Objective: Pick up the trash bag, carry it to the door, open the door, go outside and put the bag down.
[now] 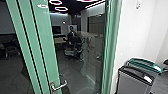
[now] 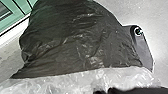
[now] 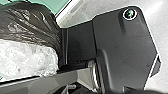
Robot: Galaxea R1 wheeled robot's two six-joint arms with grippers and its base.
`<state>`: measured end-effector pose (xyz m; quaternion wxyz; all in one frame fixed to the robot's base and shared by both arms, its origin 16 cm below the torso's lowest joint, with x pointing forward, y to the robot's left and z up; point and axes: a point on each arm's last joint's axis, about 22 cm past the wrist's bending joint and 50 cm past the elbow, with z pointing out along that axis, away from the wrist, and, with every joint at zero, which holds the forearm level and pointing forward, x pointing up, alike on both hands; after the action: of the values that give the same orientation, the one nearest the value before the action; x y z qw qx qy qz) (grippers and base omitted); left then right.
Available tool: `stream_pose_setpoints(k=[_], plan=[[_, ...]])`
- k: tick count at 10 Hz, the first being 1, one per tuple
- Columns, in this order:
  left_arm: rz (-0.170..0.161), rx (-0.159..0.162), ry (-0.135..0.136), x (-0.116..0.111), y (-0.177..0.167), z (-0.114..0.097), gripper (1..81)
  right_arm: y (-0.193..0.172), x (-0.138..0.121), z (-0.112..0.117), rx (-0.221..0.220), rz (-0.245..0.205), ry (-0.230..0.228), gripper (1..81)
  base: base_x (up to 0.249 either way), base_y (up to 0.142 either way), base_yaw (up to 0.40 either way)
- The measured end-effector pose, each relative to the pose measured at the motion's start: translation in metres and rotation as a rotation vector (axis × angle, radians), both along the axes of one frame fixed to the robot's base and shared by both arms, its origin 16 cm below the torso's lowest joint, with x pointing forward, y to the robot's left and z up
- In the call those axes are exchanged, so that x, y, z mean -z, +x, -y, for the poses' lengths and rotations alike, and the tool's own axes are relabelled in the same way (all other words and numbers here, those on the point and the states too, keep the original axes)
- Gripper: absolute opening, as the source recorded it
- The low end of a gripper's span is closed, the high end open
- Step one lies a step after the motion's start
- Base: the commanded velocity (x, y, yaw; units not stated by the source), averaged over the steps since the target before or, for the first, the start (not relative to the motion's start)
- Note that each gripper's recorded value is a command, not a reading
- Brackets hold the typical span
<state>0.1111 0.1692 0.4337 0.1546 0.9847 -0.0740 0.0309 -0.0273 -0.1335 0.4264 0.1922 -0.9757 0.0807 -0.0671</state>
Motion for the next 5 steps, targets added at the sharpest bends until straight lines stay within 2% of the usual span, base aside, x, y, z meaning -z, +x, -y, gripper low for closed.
stream_pose_setpoints(k=[3, 5], plan=[[0.008, 0.000, -0.001, -0.0010, 0.0076, 0.0008, 1.0, 0.0057, -0.0009, -0.0026, 0.003, 0.009, 0.004, 81.1, 0.000, 0.000, 0.000], [-0.004, 0.001, 0.000, 0.0004, -0.0022, -0.0002, 1.0, -0.0014, -0.0002, -0.0020, 0.003, 0.001, 0.002, 81.1, 0.000, 0.000, 0.000]])
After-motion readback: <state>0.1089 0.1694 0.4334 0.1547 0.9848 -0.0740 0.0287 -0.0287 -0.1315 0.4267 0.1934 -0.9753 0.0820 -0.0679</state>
